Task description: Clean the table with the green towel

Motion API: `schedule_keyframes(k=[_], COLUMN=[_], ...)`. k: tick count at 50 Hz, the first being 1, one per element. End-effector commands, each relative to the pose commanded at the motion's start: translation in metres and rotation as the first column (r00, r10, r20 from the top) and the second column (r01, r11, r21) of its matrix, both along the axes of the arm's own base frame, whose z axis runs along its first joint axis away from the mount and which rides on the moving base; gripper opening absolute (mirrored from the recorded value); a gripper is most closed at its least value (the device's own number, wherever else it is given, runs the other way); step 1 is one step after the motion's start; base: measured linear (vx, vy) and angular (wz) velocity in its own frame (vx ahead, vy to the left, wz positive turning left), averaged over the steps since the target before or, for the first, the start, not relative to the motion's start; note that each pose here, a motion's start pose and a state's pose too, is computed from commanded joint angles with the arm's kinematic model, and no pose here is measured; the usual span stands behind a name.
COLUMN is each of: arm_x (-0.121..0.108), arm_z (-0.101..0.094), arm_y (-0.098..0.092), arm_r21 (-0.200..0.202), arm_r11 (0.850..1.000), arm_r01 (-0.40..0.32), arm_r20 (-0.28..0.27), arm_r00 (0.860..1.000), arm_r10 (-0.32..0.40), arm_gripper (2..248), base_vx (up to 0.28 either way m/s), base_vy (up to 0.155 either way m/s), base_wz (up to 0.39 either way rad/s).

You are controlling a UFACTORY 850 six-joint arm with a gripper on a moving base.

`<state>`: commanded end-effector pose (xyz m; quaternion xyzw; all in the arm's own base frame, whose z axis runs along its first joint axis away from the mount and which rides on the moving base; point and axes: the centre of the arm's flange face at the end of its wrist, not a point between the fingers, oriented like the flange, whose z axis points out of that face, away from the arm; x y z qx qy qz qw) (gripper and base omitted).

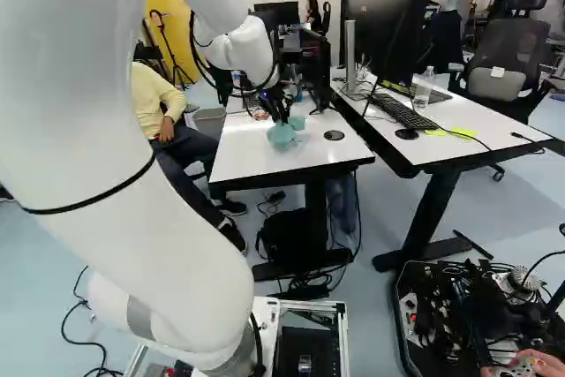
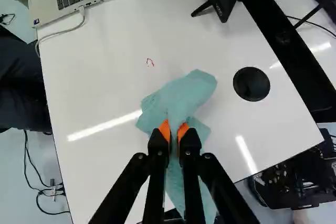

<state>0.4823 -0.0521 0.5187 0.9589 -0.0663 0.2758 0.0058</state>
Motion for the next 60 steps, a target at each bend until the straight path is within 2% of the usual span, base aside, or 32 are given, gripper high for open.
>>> schedule_keyframes(k=[21,35,60], arm_x=[0.004,0.028,0.079], arm_z=[0.001,0.001,-0.002], arm_y=[-0.006,-0.021,-0.025], arm_r21=[0.0,-0.001,-0.004], arm_r11=[1.0,0.999,1.0], arm_r01=[0.012,0.034,0.029], arm_r20=[0.001,0.008,0.032], arm_r00=[1.0,0.999,0.999], arm_r10=[-0.012,-0.034,-0.028], arm_gripper=[37,37,37], base_vx=[0.0,0.0,0.0], base_vy=[0.0,0.0,0.0], base_wz=[0.0,0.0,0.0])
